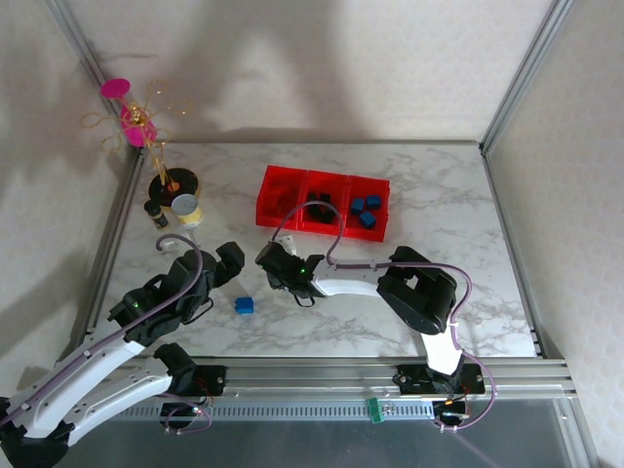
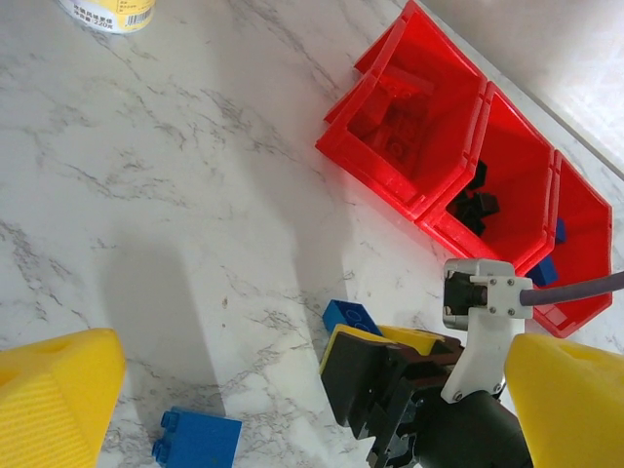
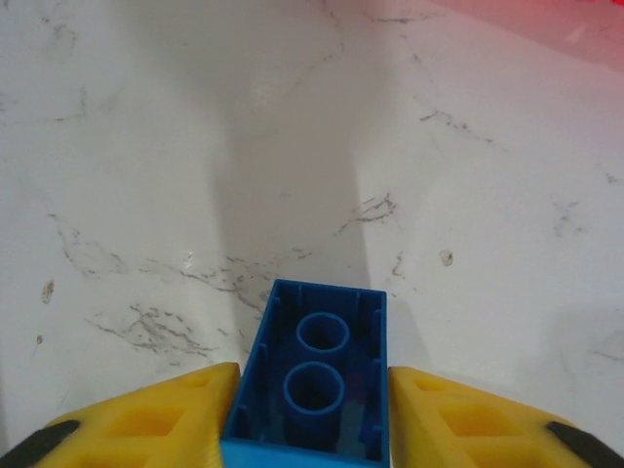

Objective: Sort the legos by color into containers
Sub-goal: Place the lego in the container.

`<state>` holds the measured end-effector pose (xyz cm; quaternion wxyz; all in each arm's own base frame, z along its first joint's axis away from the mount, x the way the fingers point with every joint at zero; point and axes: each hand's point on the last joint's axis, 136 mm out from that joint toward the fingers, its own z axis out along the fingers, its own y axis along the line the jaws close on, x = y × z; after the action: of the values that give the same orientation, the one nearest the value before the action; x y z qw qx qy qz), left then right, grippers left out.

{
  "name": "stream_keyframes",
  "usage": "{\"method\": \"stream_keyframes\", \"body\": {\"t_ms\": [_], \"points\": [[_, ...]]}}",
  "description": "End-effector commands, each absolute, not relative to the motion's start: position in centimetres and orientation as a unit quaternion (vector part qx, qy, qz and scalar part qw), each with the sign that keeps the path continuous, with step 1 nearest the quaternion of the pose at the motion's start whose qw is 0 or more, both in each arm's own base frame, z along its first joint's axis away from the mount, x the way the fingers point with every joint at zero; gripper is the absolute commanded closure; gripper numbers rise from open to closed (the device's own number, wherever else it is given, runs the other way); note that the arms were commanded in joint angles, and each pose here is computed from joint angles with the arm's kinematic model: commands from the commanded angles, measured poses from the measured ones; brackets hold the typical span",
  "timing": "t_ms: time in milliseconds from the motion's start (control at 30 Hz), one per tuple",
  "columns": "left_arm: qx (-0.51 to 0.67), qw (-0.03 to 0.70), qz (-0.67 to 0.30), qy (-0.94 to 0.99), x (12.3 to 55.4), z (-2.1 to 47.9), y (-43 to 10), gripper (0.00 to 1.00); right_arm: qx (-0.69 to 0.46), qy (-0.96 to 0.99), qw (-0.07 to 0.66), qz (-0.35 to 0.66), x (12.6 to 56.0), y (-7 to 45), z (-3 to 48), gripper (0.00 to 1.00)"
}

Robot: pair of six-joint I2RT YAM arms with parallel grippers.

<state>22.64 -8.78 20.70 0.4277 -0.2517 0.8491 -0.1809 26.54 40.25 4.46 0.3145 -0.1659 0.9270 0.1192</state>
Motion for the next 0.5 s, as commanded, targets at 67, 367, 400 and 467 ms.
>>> {"method": "stream_keyframes", "body": {"t_ms": [67,367,400,467], "points": [[-0.245,0.434,-0.186,0.847,23.1,21.3,-9.1,0.00,-0.164,0.926,0.326,0.093,27.6,39.8,4.8,0.66],[-0.234,0.437,-0.199,0.846,23.8,22.3,-10.1,0.00,-0.124,0.915,0.358,0.142,29.3,37.7,10.2,0.70],[-0.232,0.437,-0.202,0.845,23.9,22.4,-10.3,0.01,-0.118,0.912,0.364,0.146,29.6,37.1,11.1,0.70],[-0.227,0.435,-0.205,0.847,24.2,22.4,-10.8,0.00,-0.103,0.907,0.379,0.154,30.4,35.7,12.8,0.70]]}}
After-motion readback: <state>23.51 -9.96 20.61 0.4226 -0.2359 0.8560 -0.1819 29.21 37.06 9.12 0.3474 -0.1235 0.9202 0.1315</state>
